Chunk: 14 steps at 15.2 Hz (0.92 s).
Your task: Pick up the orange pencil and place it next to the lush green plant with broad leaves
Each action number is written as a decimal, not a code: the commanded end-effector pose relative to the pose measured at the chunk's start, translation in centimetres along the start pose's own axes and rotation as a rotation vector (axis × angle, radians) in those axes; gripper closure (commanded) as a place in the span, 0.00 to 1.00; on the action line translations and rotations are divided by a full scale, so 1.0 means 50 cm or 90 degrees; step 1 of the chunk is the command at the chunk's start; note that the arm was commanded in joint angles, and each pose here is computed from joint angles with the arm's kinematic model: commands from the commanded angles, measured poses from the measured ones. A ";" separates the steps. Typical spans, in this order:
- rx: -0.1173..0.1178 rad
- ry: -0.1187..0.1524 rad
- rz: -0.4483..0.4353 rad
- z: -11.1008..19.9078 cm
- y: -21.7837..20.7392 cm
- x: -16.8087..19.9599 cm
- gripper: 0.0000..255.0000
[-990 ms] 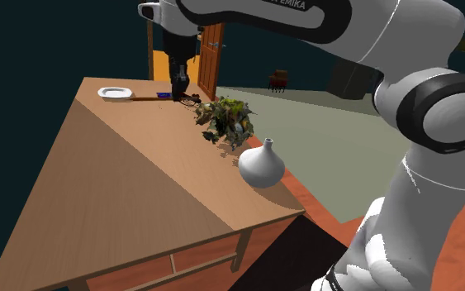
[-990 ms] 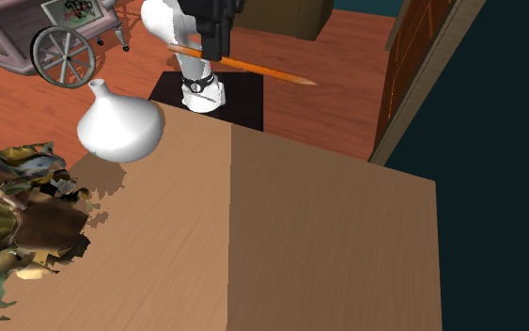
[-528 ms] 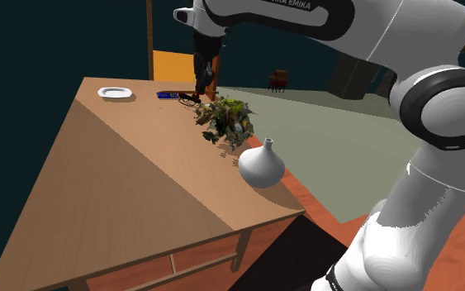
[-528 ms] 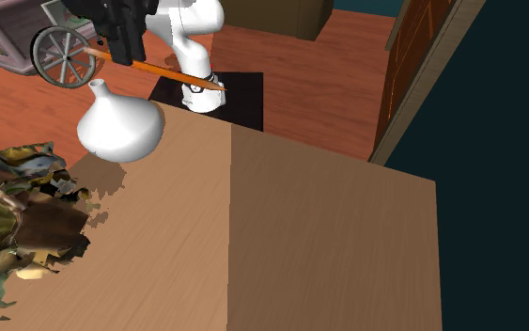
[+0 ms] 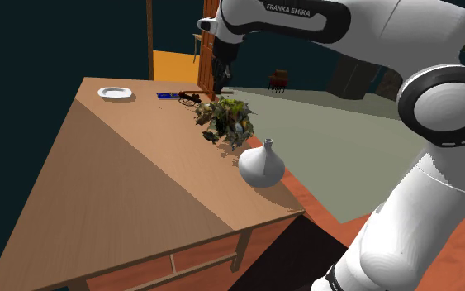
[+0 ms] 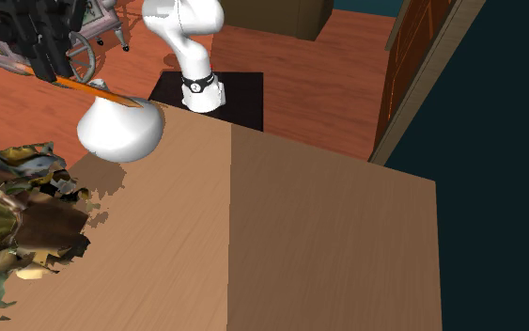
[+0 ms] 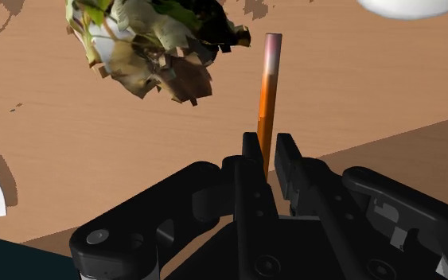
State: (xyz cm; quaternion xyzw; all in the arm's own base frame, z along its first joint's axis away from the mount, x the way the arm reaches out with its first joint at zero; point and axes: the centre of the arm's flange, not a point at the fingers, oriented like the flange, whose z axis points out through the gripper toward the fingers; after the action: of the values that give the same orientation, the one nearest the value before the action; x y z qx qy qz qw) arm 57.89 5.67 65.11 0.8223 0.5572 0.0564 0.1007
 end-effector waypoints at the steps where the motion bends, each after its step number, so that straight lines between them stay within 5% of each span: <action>1: 0.000 0.000 -0.001 0.020 0.002 -0.004 1.00; 14: 0.000 0.000 -0.001 0.153 -0.030 -0.002 1.00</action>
State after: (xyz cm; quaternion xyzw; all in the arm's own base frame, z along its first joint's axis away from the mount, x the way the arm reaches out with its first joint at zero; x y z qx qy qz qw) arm 58.02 5.27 57.78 0.8220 0.5577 0.0563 0.1006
